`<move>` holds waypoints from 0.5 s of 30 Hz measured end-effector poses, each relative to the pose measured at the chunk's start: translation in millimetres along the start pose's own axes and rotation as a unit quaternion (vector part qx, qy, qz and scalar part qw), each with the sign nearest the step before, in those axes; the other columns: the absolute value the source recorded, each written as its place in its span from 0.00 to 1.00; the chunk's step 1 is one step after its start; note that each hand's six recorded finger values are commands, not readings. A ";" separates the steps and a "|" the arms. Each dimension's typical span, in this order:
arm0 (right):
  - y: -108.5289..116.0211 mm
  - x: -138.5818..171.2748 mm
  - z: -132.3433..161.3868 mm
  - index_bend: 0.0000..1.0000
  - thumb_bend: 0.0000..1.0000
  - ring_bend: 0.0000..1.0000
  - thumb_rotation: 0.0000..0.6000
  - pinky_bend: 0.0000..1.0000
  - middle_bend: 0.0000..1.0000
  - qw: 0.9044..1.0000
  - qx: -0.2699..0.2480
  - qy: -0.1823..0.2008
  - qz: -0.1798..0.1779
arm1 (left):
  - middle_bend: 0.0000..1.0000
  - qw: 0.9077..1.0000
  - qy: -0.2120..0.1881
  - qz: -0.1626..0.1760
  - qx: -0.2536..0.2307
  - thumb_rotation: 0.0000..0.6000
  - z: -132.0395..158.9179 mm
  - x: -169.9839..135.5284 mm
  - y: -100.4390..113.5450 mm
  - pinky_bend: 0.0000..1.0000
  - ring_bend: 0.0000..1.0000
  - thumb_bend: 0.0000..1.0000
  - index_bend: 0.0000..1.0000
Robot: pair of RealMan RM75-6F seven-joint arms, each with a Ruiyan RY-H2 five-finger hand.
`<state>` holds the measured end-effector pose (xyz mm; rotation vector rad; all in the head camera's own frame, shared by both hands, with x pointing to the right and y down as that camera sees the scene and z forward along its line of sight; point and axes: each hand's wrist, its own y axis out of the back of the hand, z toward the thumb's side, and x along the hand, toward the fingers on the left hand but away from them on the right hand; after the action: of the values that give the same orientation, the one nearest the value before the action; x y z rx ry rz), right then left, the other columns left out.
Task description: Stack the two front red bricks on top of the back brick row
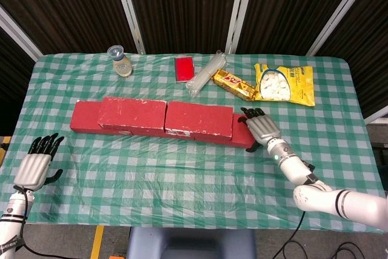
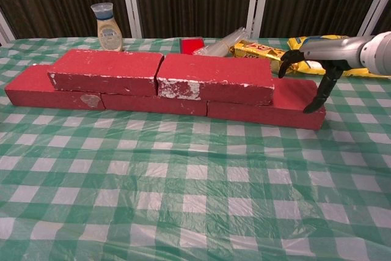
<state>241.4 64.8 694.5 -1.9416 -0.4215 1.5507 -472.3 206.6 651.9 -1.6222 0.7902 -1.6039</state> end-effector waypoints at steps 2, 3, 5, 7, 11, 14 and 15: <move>-2.5 -3.2 5.6 0.31 0.07 0.00 1.00 0.00 0.00 1.000 -0.002 0.004 0.003 | 0.00 1.000 0.002 0.001 0.000 1.00 -1.3 -0.6 0.7 0.01 0.00 0.32 0.00; -3.7 -5.2 9.1 0.30 0.07 0.00 1.00 0.00 0.00 1.000 -0.003 0.006 0.005 | 0.00 1.000 0.003 0.001 0.000 1.00 -1.9 -0.9 0.9 0.01 0.00 0.32 0.00; -4.9 -7.7 13.7 0.29 0.07 0.00 1.00 0.00 0.00 1.000 -0.003 0.009 0.006 | 0.00 1.000 0.004 0.001 0.000 1.00 -2.8 -1.5 1.2 0.01 0.00 0.32 0.00; -5.3 -9.9 17.6 0.29 0.07 0.00 1.00 0.00 0.00 1.000 -0.004 0.012 0.006 | 0.00 1.000 0.005 0.000 0.000 1.00 -3.4 -1.9 1.1 0.01 0.00 0.31 0.00; -5.9 -12.2 21.3 0.28 0.07 0.00 1.00 0.00 0.00 1.000 -0.006 0.014 0.007 | 0.00 1.000 0.008 0.000 0.001 1.00 -4.4 -1.7 1.2 0.01 0.00 0.31 0.00; -5.9 -12.6 21.1 0.27 0.07 0.00 1.00 0.00 0.00 1.000 -0.007 0.014 0.007 | 0.00 1.000 0.008 -0.001 0.001 1.00 -4.4 -1.3 0.8 0.01 0.00 0.32 0.00; -5.5 -12.1 20.0 0.26 0.07 0.00 1.00 0.00 0.00 1.000 -0.007 0.013 0.007 | 0.00 1.000 0.008 -0.001 0.001 1.00 -4.2 -1.1 0.9 0.01 0.00 0.32 0.00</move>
<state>219.8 67.1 704.7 -1.9768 -0.4096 1.5333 -476.5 206.8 650.4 -1.6111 0.7952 -1.6192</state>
